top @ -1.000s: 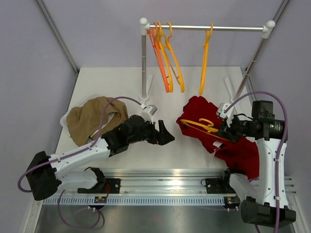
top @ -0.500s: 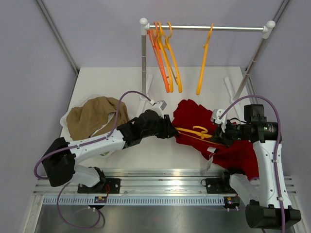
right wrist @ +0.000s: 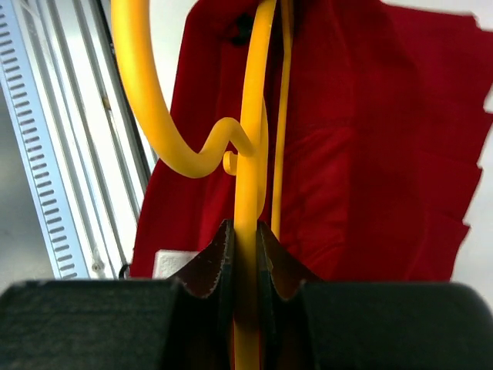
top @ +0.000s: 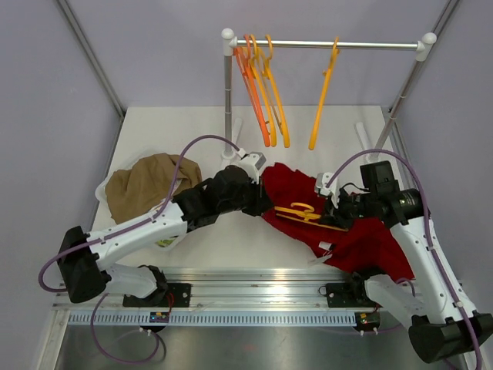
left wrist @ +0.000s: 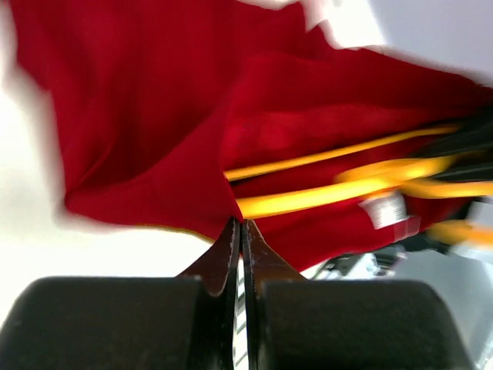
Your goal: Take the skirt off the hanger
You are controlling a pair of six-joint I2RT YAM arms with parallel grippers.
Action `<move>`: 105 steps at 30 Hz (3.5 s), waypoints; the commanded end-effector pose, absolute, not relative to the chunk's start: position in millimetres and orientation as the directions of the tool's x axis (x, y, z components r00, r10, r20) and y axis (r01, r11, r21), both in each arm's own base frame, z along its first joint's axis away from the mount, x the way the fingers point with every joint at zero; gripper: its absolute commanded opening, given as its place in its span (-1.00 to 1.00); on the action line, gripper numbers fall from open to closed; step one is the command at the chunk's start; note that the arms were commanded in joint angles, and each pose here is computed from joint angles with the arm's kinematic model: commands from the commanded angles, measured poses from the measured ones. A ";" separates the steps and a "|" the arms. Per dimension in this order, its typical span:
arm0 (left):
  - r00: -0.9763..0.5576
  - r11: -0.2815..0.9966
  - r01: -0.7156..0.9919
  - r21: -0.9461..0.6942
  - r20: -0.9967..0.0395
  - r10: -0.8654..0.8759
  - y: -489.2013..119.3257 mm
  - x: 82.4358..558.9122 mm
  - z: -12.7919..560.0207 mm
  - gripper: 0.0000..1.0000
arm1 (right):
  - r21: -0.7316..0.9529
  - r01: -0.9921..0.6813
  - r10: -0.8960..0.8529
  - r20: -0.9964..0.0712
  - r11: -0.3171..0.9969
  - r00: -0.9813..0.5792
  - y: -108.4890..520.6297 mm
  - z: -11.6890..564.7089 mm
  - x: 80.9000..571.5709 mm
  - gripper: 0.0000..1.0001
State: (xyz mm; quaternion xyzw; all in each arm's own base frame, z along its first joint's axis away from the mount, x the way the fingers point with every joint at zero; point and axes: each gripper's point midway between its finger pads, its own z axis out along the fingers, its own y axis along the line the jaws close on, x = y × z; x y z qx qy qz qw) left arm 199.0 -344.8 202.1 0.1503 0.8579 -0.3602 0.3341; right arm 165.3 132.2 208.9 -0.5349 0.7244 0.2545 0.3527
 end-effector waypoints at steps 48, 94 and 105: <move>-0.395 0.798 0.561 -0.221 -0.918 0.024 -237.2 244.9 272.6 -0.71 | -0.187 -0.639 -0.519 -0.764 0.746 -0.382 52.2 313.6 189.4 -1.00; -0.206 0.724 0.641 -0.254 -0.966 -0.156 -188.9 190.4 301.7 0.98 | 0.059 -0.059 0.044 -0.972 0.997 -0.229 -5.4 477.4 432.8 -1.00; -0.270 0.636 0.717 -0.284 -0.955 -0.123 -216.6 185.0 293.3 0.98 | 0.002 -0.158 -0.047 -0.950 0.987 -0.308 36.7 435.6 462.6 -1.00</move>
